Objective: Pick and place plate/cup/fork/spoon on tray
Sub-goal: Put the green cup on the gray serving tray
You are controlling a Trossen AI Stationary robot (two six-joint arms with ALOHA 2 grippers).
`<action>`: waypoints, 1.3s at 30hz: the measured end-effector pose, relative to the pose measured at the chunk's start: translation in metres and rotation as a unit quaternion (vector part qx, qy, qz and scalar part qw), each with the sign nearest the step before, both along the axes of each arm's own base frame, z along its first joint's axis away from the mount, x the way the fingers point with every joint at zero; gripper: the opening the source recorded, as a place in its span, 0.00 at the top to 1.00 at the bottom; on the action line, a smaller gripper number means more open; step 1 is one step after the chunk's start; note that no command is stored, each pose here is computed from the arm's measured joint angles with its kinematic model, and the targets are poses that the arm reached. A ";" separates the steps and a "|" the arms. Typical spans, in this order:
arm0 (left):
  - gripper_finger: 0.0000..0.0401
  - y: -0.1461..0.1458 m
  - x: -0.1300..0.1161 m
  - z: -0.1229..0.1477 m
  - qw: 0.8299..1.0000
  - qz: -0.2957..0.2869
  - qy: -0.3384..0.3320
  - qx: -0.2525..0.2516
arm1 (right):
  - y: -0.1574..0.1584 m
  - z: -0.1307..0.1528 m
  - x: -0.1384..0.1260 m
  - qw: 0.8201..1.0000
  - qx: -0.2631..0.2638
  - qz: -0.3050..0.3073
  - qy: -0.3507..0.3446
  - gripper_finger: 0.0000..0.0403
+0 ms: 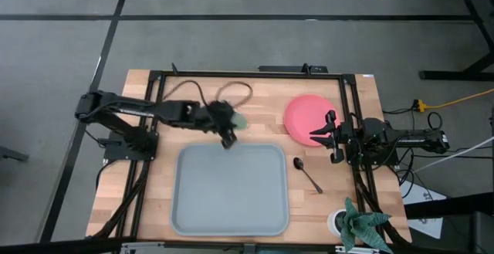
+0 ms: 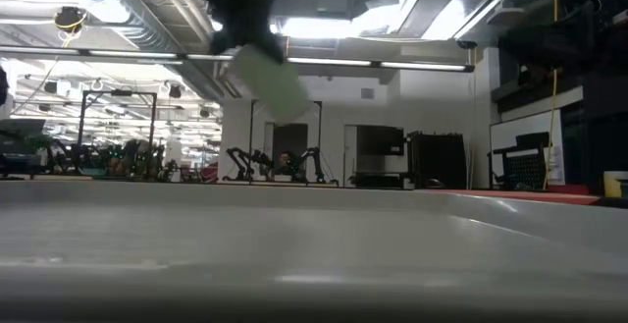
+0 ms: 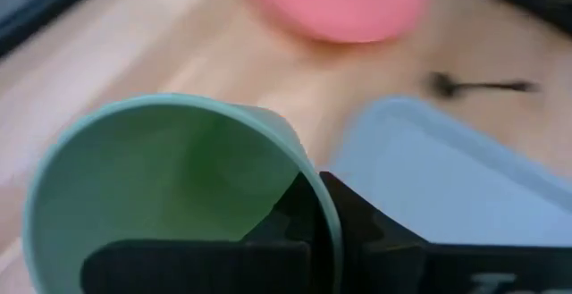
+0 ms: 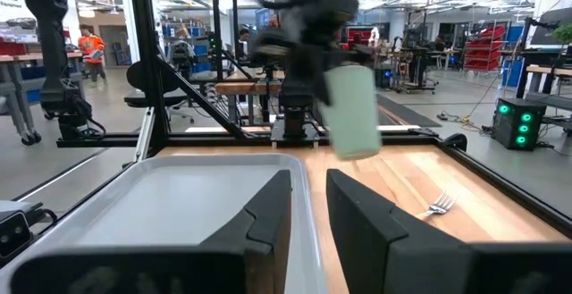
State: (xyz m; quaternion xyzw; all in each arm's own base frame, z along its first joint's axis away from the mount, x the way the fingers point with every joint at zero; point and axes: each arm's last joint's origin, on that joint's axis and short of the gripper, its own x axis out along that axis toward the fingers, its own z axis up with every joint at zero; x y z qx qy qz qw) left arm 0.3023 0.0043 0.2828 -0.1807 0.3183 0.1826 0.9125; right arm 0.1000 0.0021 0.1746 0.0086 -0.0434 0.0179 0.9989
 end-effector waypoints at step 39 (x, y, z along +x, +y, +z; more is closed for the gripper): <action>0.89 -0.077 0.144 -0.064 0.920 -0.349 0.163 0.077 | 0.000 -0.003 0.000 1.000 0.003 0.001 0.017 0.80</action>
